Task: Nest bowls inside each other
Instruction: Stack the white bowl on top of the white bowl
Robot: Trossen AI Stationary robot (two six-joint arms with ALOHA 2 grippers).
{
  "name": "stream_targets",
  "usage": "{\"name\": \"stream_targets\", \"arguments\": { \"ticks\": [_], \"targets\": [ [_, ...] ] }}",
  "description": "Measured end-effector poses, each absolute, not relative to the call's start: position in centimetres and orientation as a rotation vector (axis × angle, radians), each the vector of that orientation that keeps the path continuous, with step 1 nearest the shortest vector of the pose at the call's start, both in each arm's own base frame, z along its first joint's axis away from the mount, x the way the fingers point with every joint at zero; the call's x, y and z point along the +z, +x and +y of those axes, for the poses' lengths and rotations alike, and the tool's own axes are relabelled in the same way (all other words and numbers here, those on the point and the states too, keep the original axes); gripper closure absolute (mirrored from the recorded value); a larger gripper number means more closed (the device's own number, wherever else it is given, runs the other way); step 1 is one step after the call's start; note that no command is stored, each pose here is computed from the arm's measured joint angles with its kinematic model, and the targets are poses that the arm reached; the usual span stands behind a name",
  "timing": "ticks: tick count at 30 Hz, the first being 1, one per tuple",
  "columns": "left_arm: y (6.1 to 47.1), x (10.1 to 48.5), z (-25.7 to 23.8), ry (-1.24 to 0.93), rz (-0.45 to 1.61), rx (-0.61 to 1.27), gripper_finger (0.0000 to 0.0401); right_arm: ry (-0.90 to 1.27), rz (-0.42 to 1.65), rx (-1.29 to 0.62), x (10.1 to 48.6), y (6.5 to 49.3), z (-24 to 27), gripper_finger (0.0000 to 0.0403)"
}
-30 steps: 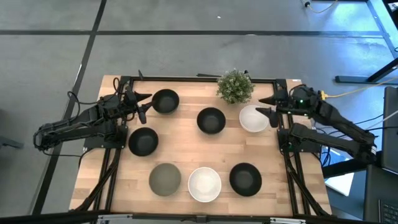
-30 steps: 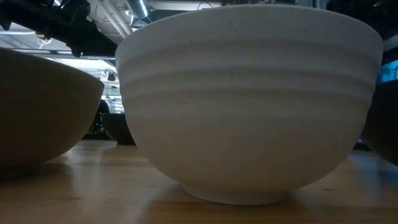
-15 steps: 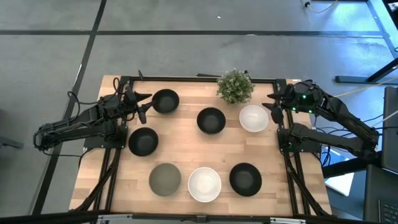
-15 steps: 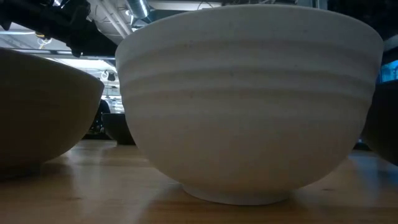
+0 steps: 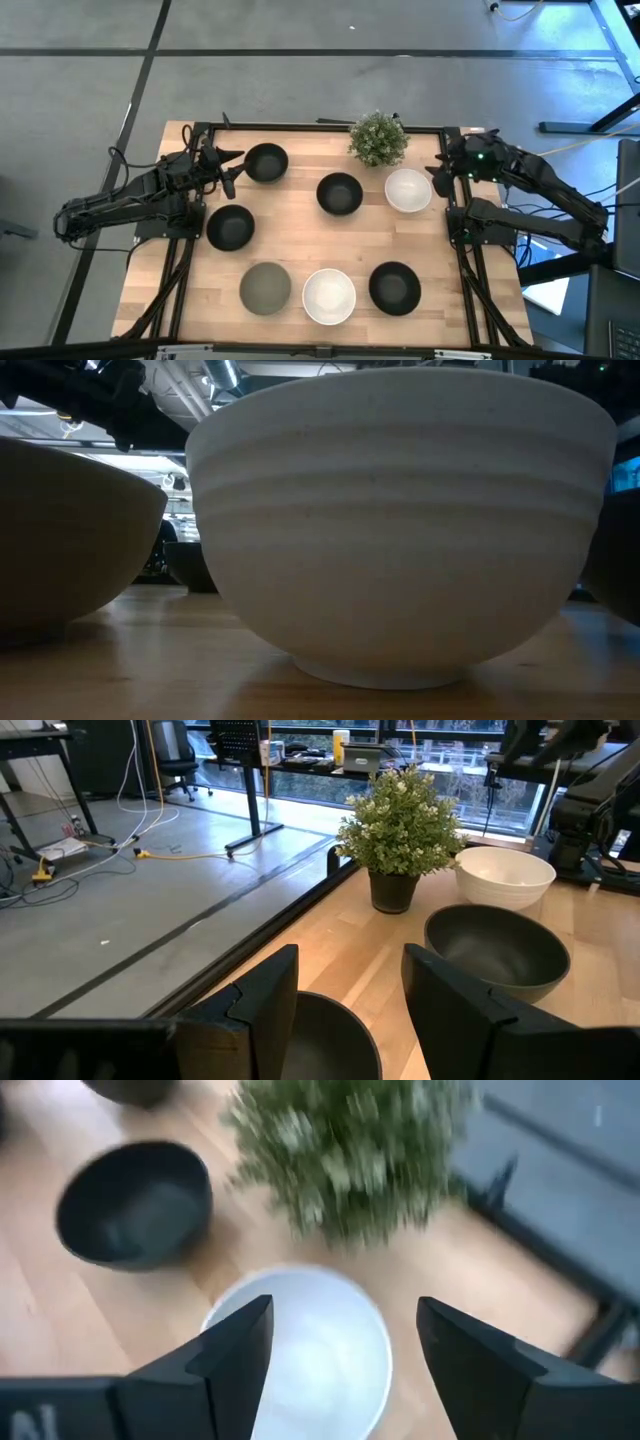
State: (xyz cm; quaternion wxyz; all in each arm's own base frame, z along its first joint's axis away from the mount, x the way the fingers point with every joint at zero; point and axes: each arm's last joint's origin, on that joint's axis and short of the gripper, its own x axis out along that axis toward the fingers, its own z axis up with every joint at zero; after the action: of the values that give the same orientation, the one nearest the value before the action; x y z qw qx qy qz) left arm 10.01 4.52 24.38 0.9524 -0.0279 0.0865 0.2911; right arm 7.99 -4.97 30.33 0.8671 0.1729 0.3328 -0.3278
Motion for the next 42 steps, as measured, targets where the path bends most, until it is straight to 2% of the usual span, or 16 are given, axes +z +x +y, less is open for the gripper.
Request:
{"name": "stream_targets", "arguments": {
  "ticks": [4,8,17,29,42],
  "targets": [
    [10.0,24.4,4.5,-0.057,0.175,0.592,0.0227,0.525,0.778,-0.756,29.4,8.5,-5.2,0.0154],
    [10.0,24.4,4.5,-0.057,0.176,0.592,0.0227,0.591,0.848,-0.792,28.7,9.5,-5.8,0.0154],
    [10.0,24.4,4.5,-0.058,0.175,0.592,0.0227,0.548,1.031,-0.875,26.7,11.4,-7.2,0.0154],
    [10.0,24.4,4.5,-0.058,0.175,0.592,0.0227,0.618,1.034,-0.815,20.8,10.8,-6.6,0.0154],
    [10.0,24.4,4.5,-0.058,0.176,0.592,0.0227,0.666,0.952,-0.909,21.2,10.6,-6.6,0.0154]
  ]
}}
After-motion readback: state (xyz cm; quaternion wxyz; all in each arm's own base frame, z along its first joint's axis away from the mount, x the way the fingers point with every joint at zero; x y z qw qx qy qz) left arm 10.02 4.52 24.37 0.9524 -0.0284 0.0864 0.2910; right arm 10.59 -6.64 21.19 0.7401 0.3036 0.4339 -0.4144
